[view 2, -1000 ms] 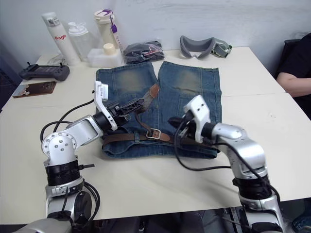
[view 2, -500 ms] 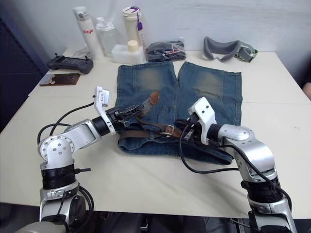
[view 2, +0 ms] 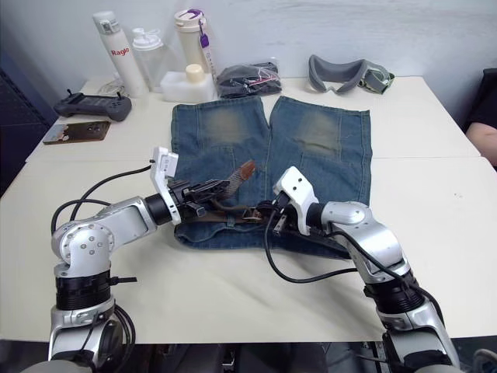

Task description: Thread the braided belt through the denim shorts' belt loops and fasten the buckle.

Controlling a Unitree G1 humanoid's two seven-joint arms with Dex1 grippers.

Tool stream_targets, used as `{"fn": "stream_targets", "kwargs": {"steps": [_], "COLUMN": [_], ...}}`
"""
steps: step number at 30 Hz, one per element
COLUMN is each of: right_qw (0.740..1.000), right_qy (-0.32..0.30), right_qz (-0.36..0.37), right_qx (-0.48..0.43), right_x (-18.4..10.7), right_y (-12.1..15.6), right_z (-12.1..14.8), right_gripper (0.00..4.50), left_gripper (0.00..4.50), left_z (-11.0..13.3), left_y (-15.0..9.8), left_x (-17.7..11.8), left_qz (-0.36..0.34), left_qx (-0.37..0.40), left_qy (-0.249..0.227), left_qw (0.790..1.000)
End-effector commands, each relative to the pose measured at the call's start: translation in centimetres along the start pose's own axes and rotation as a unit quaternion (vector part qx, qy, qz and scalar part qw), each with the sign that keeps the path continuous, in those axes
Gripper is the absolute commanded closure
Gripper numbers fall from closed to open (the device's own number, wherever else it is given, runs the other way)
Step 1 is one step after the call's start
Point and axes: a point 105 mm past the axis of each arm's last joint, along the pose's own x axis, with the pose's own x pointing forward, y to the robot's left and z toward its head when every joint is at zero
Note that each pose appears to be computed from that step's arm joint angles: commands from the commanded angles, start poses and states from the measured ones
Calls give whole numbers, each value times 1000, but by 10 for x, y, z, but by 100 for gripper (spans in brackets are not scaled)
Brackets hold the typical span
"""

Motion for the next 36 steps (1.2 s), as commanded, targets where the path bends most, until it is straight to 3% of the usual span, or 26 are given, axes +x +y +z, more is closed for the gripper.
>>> {"fn": "stream_targets", "kwargs": {"steps": [1,10,13,16,23,36], "right_qw": [1000,1000,1000,999,999,997], "right_qy": [-2,14,-12,-21,12,-10], "right_qz": [11,9,19,13,33,75], "right_qx": [-6,5,17,20,9,22], "right_x": [6,-6,-17,-27,-22,-3], "right_y": [5,1,0,-8,-4,11], "right_z": [2,1,15,25,16,24], "right_gripper": [446,446,446,446,446,446], "left_gripper": [450,450,450,450,450,450], "left_z": [7,5,9,18,17,-3], "left_y": [-9,-2,5,21,34,34], "left_x": [-1,-8,-20,-42,-52,-46], "left_qz": [-15,-1,1,28,58,60], "left_qx": [24,49,85,80,41,19], "left_qy": [-15,-18,-44,-100,-166,-155], "left_qw": [999,999,995,991,984,986]}}
